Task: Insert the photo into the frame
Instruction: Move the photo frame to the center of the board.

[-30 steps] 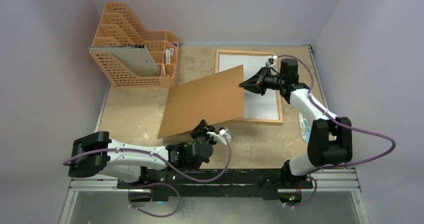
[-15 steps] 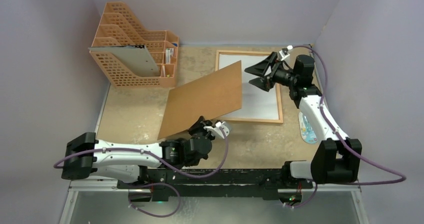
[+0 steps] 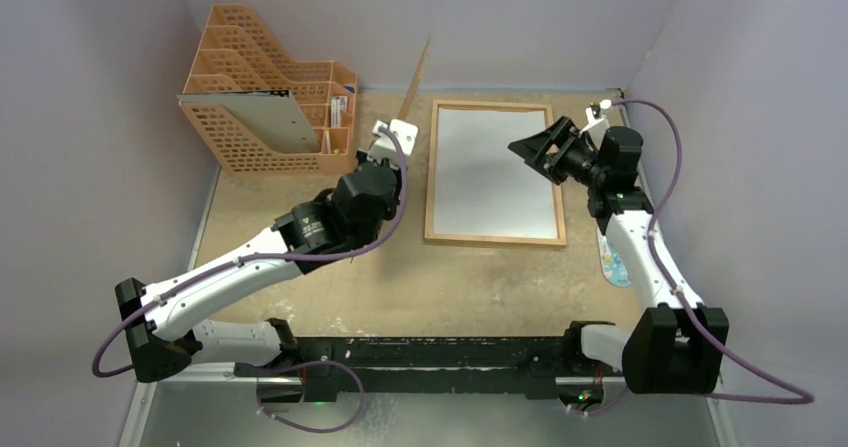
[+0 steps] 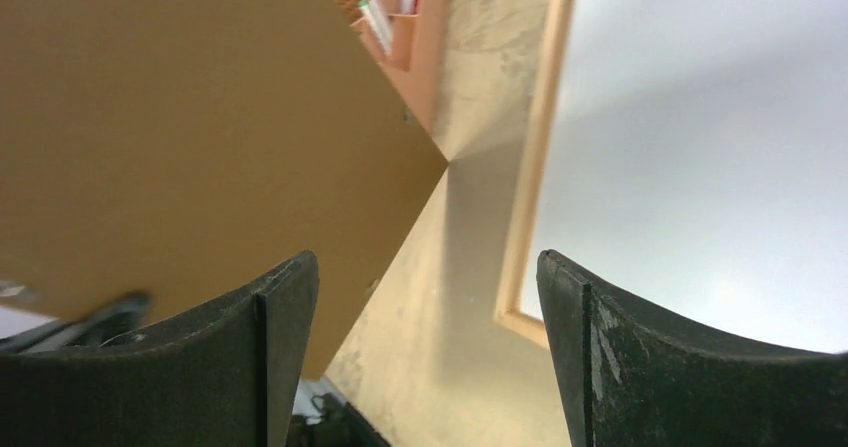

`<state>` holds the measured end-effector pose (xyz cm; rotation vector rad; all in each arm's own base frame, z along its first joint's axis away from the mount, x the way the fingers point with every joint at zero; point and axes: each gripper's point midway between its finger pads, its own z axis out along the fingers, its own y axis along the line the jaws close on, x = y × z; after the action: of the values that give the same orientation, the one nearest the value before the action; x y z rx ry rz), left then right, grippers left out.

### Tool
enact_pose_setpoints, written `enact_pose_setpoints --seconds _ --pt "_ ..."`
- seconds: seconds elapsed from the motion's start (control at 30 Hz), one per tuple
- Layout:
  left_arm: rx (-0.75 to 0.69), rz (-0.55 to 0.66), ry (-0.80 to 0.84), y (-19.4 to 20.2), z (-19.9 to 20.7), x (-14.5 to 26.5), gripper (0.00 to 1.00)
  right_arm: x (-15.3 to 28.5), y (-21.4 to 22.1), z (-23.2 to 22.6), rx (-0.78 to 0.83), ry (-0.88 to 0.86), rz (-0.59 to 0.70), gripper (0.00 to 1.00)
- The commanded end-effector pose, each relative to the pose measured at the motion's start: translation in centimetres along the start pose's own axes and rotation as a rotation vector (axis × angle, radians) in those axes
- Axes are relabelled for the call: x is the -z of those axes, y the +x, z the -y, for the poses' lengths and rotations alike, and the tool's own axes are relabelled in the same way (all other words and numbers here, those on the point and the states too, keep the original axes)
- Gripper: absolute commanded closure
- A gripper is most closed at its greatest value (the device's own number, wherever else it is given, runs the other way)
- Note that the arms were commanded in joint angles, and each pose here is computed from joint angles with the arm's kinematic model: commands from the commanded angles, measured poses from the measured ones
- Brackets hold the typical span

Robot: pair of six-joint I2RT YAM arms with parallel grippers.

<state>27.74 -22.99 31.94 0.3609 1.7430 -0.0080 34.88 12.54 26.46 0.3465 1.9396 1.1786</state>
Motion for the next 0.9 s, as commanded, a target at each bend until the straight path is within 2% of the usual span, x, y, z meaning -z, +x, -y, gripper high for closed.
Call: enact_pose_setpoints --seconds 0.0,0.2,0.33,0.47,0.63,0.87 --pt "0.165 0.039 0.022 -4.4 -0.6 -0.4 1.0 -2.3 1.4 2.2 0.143 0.115 -0.013 0.21" --pt "0.234 0.148 -0.076 -8.7 -4.1 -0.1 1.0 -7.8 4.8 3.7 0.262 0.322 -0.073 0.33" --pt "0.254 0.205 -0.179 -10.4 -6.8 0.9 1.0 -10.8 7.5 4.1 0.328 0.425 -0.114 0.36" --pt "0.273 0.253 -0.211 -11.8 -8.3 1.9 1.0 -13.2 11.3 4.8 0.388 0.542 -0.167 0.38" --pt "0.257 0.237 -0.209 -11.2 -8.6 2.3 1.0 -15.0 13.6 5.9 0.431 0.625 -0.179 0.41" --pt "0.227 0.153 -0.215 -8.3 -8.7 2.5 1.0 -17.1 17.1 7.5 0.485 0.687 -0.259 0.42"
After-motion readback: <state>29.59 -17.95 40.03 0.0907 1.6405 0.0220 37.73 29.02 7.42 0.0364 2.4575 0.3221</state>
